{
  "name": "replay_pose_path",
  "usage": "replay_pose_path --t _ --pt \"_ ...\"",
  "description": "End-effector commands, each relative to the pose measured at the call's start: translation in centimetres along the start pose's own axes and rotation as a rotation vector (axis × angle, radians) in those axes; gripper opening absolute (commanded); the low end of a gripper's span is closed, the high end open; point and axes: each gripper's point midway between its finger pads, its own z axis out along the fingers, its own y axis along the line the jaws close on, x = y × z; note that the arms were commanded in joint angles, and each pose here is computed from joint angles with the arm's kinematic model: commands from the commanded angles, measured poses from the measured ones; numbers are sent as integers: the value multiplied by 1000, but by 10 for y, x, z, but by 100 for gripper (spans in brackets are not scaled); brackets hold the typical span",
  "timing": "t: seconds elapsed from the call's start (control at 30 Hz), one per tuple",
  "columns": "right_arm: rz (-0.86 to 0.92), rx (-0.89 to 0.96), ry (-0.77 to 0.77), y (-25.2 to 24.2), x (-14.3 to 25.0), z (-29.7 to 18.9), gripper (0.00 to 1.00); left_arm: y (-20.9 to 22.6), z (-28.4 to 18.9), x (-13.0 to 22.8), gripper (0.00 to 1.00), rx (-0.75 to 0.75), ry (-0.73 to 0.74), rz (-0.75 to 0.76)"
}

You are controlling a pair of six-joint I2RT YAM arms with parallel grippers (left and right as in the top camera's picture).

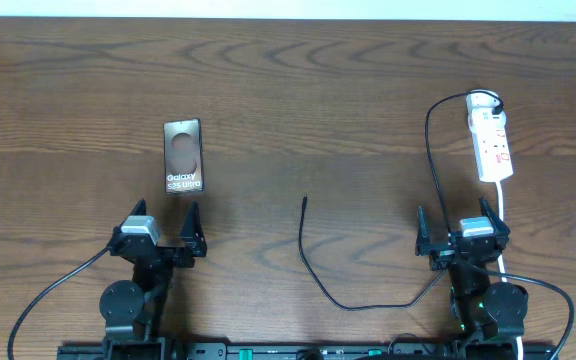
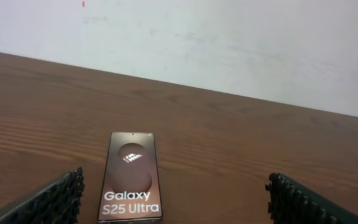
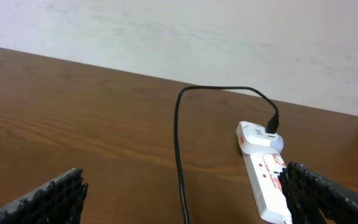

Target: Plug charger to phone and switch on socket

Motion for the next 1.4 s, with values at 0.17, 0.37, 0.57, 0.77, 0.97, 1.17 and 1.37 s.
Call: replay_pose_path --t 0.17,0.37,0.57,0.77,0.97,1.17,1.37 --pt "12 11 3 -2 2 0 99 -12 -4 -21 93 52 -51 24" --pt "12 11 3 -2 2 0 99 -21 -10 -56 93 49 -35 22" --pt "12 11 3 -2 2 0 99 -27 7 -101 93 24 49 19" --pt "12 11 3 -2 2 0 99 -17 51 -127 93 -77 289 -16" --pt "12 11 3 -2 2 0 99 -5 105 -127 93 -141 596 18" --pt "12 11 3 -2 2 0 99 8 147 -88 93 -155 769 -10" --pt "12 11 3 -2 2 0 99 18 154 -43 93 -177 910 -32"
